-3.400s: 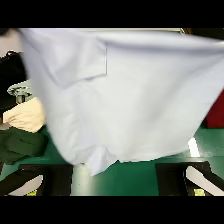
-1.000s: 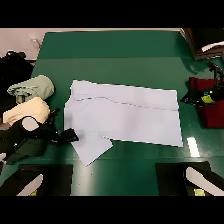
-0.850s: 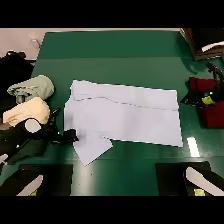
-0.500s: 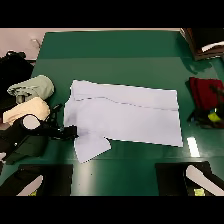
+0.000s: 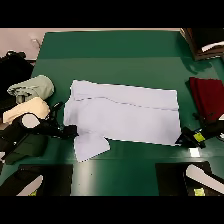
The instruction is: Fold the shirts.
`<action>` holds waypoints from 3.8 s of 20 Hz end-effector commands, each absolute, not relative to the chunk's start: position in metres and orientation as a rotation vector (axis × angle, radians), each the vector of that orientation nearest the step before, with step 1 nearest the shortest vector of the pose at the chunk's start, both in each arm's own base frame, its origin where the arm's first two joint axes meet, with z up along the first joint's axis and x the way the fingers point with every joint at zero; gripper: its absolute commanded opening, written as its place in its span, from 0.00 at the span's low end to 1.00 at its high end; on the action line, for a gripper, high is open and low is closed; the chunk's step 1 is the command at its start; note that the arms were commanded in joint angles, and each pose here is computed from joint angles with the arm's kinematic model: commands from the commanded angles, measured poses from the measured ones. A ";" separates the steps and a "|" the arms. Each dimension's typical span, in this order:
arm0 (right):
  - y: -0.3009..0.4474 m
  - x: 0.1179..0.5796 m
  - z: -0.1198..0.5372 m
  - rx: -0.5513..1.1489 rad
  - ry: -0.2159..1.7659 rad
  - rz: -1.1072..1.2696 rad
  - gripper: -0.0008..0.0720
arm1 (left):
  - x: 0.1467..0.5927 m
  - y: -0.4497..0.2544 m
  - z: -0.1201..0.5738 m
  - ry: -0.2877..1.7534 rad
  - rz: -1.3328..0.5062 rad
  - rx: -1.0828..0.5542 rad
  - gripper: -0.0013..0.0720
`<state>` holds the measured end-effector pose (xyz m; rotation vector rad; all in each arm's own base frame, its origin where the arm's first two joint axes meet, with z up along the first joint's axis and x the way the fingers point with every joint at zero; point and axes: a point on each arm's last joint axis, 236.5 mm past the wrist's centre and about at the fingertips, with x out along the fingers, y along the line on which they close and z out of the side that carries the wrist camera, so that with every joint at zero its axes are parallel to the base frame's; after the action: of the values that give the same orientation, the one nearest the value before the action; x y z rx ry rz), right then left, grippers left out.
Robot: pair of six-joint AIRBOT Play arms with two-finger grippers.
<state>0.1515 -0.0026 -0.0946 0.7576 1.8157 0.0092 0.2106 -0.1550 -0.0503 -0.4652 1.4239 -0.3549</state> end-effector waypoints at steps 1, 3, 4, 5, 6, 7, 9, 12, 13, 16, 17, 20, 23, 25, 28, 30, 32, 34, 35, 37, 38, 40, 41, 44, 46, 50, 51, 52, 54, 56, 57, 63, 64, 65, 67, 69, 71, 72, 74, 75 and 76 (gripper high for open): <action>-0.002 0.171 -0.095 0.642 1.740 0.022 0.17 | 0.199 -0.153 -0.046 1.466 -0.384 -0.416 0.04; -0.011 0.176 -0.078 0.545 1.714 0.023 0.03 | 0.194 -0.144 -0.034 1.437 -0.371 -0.379 0.04; -0.016 0.175 -0.069 0.505 1.706 0.018 0.03 | 0.187 -0.137 -0.029 1.437 -0.349 -0.362 0.04; -0.019 0.174 -0.059 0.478 1.695 0.015 0.03 | 0.175 -0.131 -0.023 1.447 -0.338 -0.342 0.04; -0.022 0.170 -0.049 0.445 1.686 0.006 0.03 | 0.162 -0.129 -0.015 1.457 -0.347 -0.331 0.04; -0.028 0.164 -0.040 0.404 1.681 -0.013 0.03 | 0.150 -0.128 -0.009 1.467 -0.359 -0.325 0.04; -0.045 0.149 -0.024 0.309 1.676 -0.076 0.03 | 0.123 -0.126 0.004 1.497 -0.365 -0.337 0.04; -0.053 0.146 0.000 0.258 1.618 -0.124 0.03 | 0.113 -0.128 0.017 1.475 -0.393 -0.345 0.04; -0.050 0.154 0.007 0.263 1.580 -0.117 0.03 | 0.123 -0.129 0.022 1.434 -0.390 -0.347 0.04; -0.039 0.191 0.019 0.209 1.522 -0.046 0.03 | 0.172 -0.130 0.037 1.306 -0.390 -0.308 0.04; -0.037 0.206 0.020 0.193 1.512 -0.036 0.03 | 0.193 -0.126 0.039 1.282 -0.376 -0.270 0.04; -0.031 0.255 0.016 0.161 1.517 0.004 0.03 | 0.255 -0.120 0.038 1.235 -0.335 -0.185 0.04; -0.023 0.299 0.004 0.125 1.551 0.051 0.03 | 0.315 -0.125 0.029 1.202 -0.314 -0.170 0.04; -0.014 0.322 -0.006 0.156 1.567 0.087 0.03 | 0.339 -0.128 0.013 1.217 -0.298 -0.176 0.05; -0.007 0.361 -0.011 0.246 1.514 0.125 0.03 | 0.358 -0.130 0.000 1.216 -0.282 -0.185 0.05; -0.003 0.378 -0.005 0.322 1.474 0.191 0.35 | 0.362 -0.131 0.006 1.200 -0.280 -0.193 0.83; -0.012 0.381 0.002 0.351 1.446 0.258 0.45 | 0.362 -0.133 0.016 1.208 -0.290 -0.191 0.92; -0.034 0.368 0.001 0.389 1.462 0.256 0.62 | 0.357 -0.139 0.023 1.228 -0.311 -0.208 0.92; -0.047 0.361 -0.004 0.437 1.472 0.231 0.70 | 0.355 -0.144 0.024 1.235 -0.325 -0.233 0.74; -0.059 0.348 -0.020 0.581 1.451 0.226 0.72 | 0.354 -0.159 0.030 1.232 -0.365 -0.306 0.04; -0.060 0.342 -0.029 0.650 1.441 0.237 0.72 | 0.356 -0.167 0.035 1.217 -0.386 -0.343 0.05; -0.054 0.325 -0.053 0.776 1.472 0.276 0.72 | 0.360 -0.184 0.042 1.180 -0.418 -0.373 0.04; -0.046 0.318 -0.066 0.822 1.490 0.301 0.72 | 0.360 -0.194 0.044 1.162 -0.438 -0.360 0.05; -0.015 0.319 -0.088 0.924 1.490 0.367 0.72 | 0.354 -0.234 0.033 1.172 -0.480 -0.354 0.05; 0.003 0.323 -0.097 0.925 1.494 0.393 0.69 | 0.352 -0.257 0.021 1.180 -0.500 -0.353 0.04; 0.025 0.338 -0.076 0.788 1.479 0.500 0.03 | 0.355 -0.294 0.003 1.201 -0.531 -0.395 0.04; 0.027 0.346 -0.059 0.741 1.449 0.525 0.03 | 0.357 -0.299 -0.002 1.213 -0.536 -0.392 0.04; 0.031 0.353 -0.040 0.691 1.416 0.550 0.03 | 0.359 -0.307 -0.006 1.221 -0.544 -0.390 0.04; 0.040 0.367 0.007 0.592 1.328 0.574 0.03 | 0.364 -0.323 -0.014 1.235 -0.561 -0.375 0.04; 0.054 0.378 0.059 0.519 1.237 0.576 0.03 | 0.367 -0.340 -0.023 1.244 -0.579 -0.358 0.04; 0.066 0.380 0.085 0.488 1.192 0.584 0.03 | 0.367 -0.348 -0.029 1.253 -0.587 -0.349 0.04; 0.146 0.370 0.192 0.335 1.004 0.727 0.03 | 0.375 -0.389 -0.044 1.237 -0.621 -0.377 0.04; 0.159 0.366 0.199 0.323 1.000 0.755 0.03 | 0.378 -0.393 -0.042 1.221 -0.621 -0.394 0.04; 0.170 0.363 0.203 0.313 0.995 0.776 0.03 | 0.379 -0.395 -0.042 1.219 -0.622 -0.395 0.04; 0.193 0.357 0.209 0.300 0.986 0.816 0.03 | 0.377 -0.395 -0.045 1.229 -0.622 -0.393 0.04; 0.213 0.351 0.211 0.293 0.986 0.849 0.03 | 0.380 -0.395 -0.044 1.219 -0.620 -0.395 0.04; 0.230 0.346 0.213 0.286 0.977 0.879 0.03 | 0.382 -0.395 -0.043 1.209 -0.618 -0.397 0.04; 0.238 0.344 0.215 0.287 0.974 0.890 0.03 | 0.383 -0.393 -0.043 1.212 -0.616 -0.393 0.04; 0.254 0.339 0.218 0.275 0.955 0.920 0.03 | 0.390 -0.373 -0.034 1.228 -0.605 -0.368 0.04; 0.263 0.335 0.219 0.268 0.949 0.938 0.03 | 0.400 -0.354 -0.020 1.209 -0.584 -0.358 0.04; 0.273 0.329 0.220 0.258 0.946 0.962 0.03 | 0.414 -0.332 -0.002 1.166 -0.553 -0.354 0.04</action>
<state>0.3390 0.2477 0.2144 0.2681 0.9685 0.9157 0.3972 -0.3691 -0.0256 -0.3855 1.1961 -0.5953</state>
